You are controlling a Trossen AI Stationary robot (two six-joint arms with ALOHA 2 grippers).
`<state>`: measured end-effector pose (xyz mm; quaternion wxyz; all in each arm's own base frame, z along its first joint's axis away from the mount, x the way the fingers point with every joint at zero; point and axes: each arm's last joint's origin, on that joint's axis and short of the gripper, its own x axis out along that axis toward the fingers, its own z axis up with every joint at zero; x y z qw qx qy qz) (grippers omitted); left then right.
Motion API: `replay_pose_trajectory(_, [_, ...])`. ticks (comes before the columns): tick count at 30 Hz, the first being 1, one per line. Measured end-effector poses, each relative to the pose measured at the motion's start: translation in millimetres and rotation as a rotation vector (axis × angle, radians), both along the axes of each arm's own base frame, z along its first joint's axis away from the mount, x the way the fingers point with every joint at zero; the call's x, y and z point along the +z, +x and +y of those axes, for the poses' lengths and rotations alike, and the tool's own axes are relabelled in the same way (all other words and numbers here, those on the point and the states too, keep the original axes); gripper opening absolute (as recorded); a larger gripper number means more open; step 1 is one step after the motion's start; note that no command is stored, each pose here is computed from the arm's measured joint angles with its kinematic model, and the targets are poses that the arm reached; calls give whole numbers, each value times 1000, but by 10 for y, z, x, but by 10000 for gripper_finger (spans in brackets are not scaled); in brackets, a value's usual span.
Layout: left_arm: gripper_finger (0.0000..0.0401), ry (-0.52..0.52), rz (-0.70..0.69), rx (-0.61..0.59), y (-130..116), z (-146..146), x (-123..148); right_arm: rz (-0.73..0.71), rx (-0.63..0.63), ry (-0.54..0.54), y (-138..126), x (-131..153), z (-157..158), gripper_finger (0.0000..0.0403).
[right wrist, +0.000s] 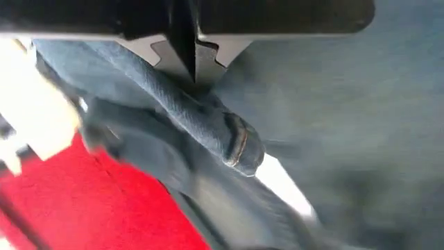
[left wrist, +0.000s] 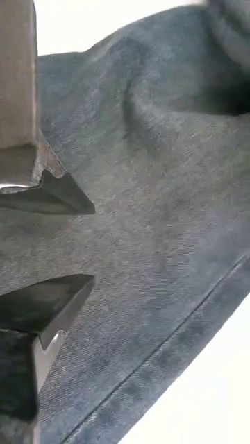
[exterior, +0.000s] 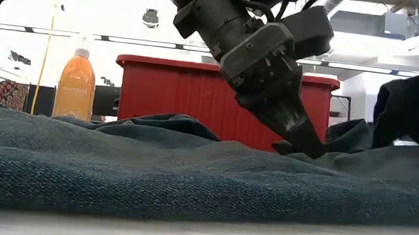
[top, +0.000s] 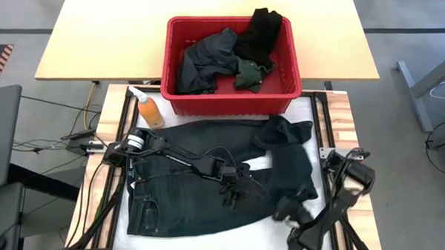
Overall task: Fold Laundry from Bin
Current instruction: Fold the dark blue jeans
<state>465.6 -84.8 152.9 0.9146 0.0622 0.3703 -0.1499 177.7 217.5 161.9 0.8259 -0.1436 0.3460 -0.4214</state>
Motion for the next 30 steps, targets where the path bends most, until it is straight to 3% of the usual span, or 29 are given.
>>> replay_pose_trajectory(6, [139,-1,-2,3,5,6,-6,-165,-193,133,-312,80,-409,18])
replay_pose_trajectory(16, [139,-91,113,-53,-84,-132,-76,-229,-232,236,-281,119,-433,18])
replay_pose_trajectory(24, [139,-167,250,-138,-217,-318,-131,22,-346,393,-254,282,-234,18])
replay_pose_trajectory(30, [139,-229,182,-244,-125,-414,58,1,-336,477,-341,259,-101,28])
